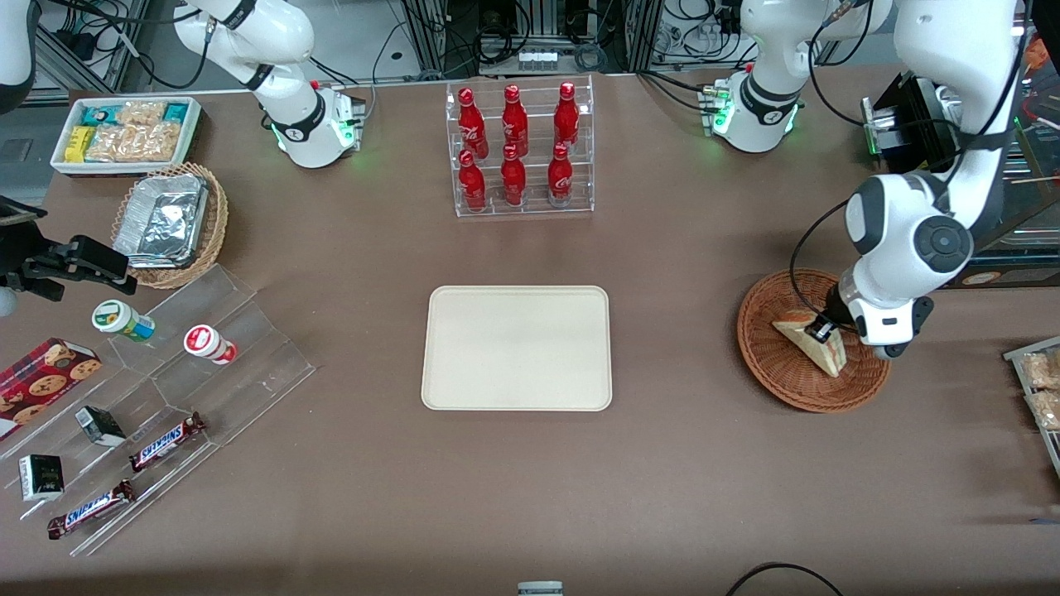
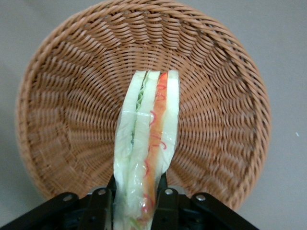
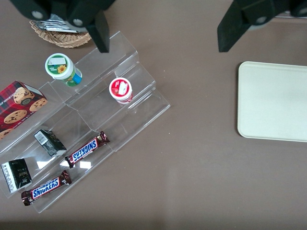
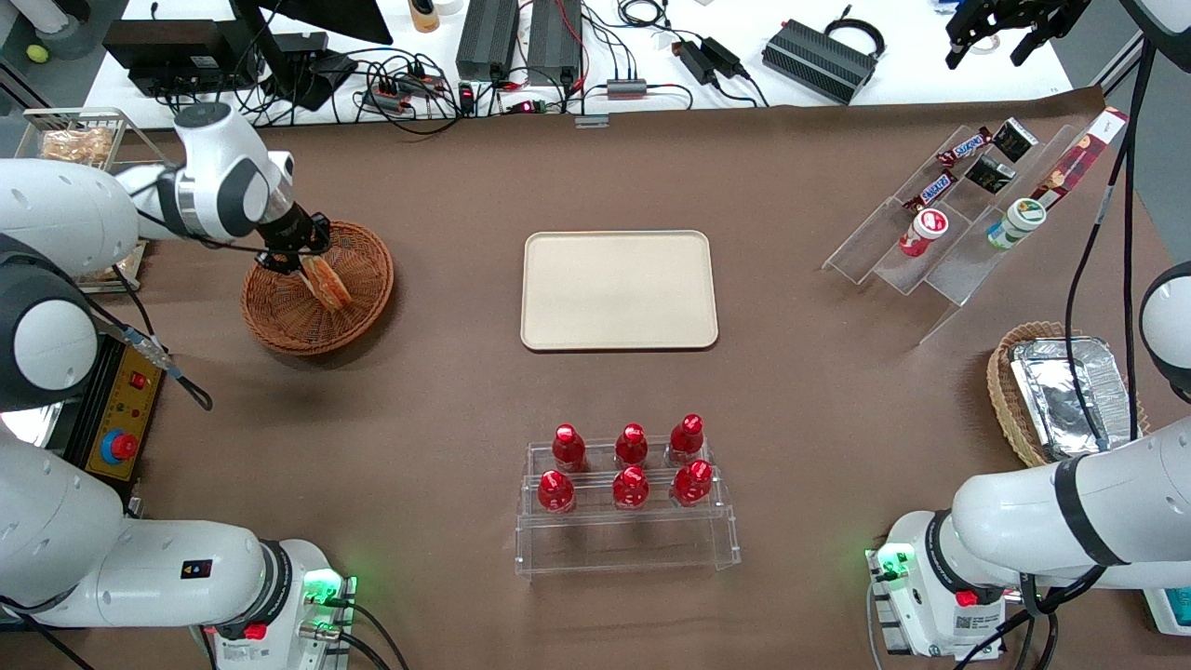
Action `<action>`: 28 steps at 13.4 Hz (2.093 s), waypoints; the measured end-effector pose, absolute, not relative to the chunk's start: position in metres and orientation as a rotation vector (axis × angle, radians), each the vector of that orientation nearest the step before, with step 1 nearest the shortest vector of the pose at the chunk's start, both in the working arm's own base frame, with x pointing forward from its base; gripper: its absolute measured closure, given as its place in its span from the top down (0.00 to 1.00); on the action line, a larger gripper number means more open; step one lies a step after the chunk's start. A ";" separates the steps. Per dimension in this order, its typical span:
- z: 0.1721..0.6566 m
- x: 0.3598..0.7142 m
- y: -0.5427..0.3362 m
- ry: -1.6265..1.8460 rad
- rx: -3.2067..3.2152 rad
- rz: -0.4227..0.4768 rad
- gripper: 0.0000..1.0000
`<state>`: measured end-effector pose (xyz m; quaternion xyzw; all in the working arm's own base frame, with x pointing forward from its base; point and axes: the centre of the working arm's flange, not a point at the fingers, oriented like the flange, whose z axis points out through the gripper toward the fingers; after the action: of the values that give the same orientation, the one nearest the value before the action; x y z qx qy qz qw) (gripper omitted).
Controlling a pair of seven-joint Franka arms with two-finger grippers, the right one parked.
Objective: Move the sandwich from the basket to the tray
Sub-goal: 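Lift the sandwich and carry it with the left gripper over the tray, then lower the sandwich onto the white tray and open the left gripper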
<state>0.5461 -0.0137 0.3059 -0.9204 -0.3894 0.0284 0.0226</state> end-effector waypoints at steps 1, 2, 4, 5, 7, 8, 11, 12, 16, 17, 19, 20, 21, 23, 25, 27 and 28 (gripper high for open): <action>0.332 0.551 -0.025 -1.164 -2.856 0.118 0.28; 0.361 0.556 -0.043 -1.114 -2.867 0.134 0.23; 0.410 0.562 -0.104 -0.963 -2.927 0.103 0.15; 0.423 0.559 -0.145 -0.868 -2.967 0.071 0.15; 0.430 0.542 -0.219 -0.687 -3.021 0.046 0.15; 0.427 0.533 -0.249 -0.608 -3.035 0.047 0.15; 0.409 0.521 -0.315 -0.429 -3.044 0.039 0.15; 0.401 0.519 -0.334 -0.384 -3.049 0.031 0.15; 0.364 0.511 -0.398 -0.212 -3.104 -0.102 0.15; 0.351 0.508 -0.412 -0.177 -3.107 -0.107 0.15; 0.323 0.506 -0.434 -0.132 -3.113 -0.112 0.15; 0.309 0.509 -0.443 -0.129 -3.125 -0.129 0.15; 0.295 0.512 -0.449 -0.133 -3.129 -0.137 0.15; 0.269 0.511 -0.459 -0.129 -3.119 -0.120 0.15; 0.256 0.507 -0.466 -0.118 -3.112 -0.108 0.15; 0.253 0.505 -0.469 -0.111 -3.113 -0.110 0.15; 0.253 0.505 -0.470 -0.110 -3.118 -0.117 0.15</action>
<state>0.5053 -0.4696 0.2528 -0.9986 -0.0352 -0.0376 0.0095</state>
